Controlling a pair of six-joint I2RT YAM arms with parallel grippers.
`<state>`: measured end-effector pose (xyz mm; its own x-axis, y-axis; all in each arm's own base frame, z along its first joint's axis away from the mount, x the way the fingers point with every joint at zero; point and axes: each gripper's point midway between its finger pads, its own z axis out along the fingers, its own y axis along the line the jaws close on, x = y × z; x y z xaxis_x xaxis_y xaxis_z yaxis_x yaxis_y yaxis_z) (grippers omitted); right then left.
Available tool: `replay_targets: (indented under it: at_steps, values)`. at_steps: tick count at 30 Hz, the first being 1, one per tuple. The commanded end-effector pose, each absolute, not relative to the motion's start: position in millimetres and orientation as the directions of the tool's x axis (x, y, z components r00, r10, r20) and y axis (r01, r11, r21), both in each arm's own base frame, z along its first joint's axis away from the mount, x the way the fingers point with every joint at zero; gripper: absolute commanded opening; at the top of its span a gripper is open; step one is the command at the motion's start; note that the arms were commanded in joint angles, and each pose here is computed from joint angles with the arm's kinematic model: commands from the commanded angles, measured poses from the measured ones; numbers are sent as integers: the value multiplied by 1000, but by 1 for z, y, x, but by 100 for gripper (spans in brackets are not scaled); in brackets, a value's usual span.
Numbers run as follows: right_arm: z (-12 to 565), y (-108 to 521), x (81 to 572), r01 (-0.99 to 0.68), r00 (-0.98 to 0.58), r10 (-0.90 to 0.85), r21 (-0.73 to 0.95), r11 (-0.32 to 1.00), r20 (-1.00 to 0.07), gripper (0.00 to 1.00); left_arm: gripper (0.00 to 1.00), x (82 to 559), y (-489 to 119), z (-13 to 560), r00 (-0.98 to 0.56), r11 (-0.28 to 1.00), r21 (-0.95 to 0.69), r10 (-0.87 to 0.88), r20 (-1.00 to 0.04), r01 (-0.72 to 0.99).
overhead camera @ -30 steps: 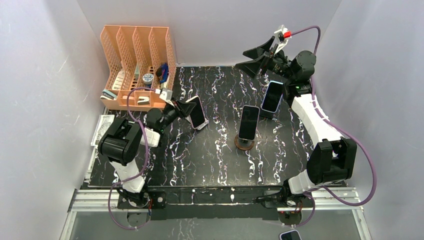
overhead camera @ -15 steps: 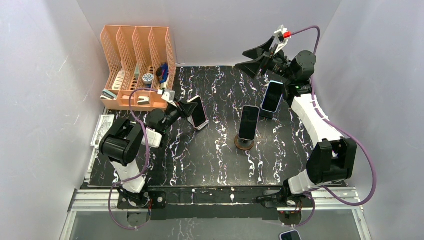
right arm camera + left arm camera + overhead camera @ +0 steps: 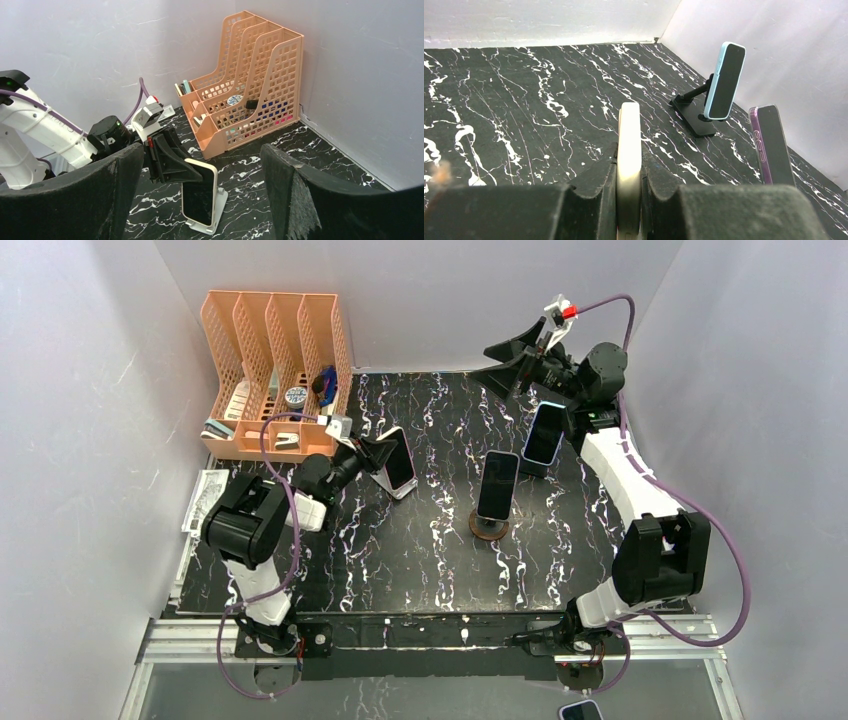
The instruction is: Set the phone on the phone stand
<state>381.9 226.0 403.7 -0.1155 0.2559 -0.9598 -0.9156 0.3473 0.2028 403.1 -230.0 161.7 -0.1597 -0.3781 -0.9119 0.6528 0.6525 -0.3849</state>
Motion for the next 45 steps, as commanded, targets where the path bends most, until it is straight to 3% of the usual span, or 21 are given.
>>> replay_targets:
  at_steps: [1,42,45]
  values:
    - [405,225,382,-924,-86,251,172,342,-964,94,0,400,-226,243,133,632,-230,-472,-871,740]
    - [400,222,384,-921,-87,247,172,350,-965,94,0,396,-229,142,-69,646,-317,-378,-923,695]
    - [400,222,384,-921,-87,247,172,350,-965,94,6,398,-227,136,-76,659,-322,-374,-924,679]
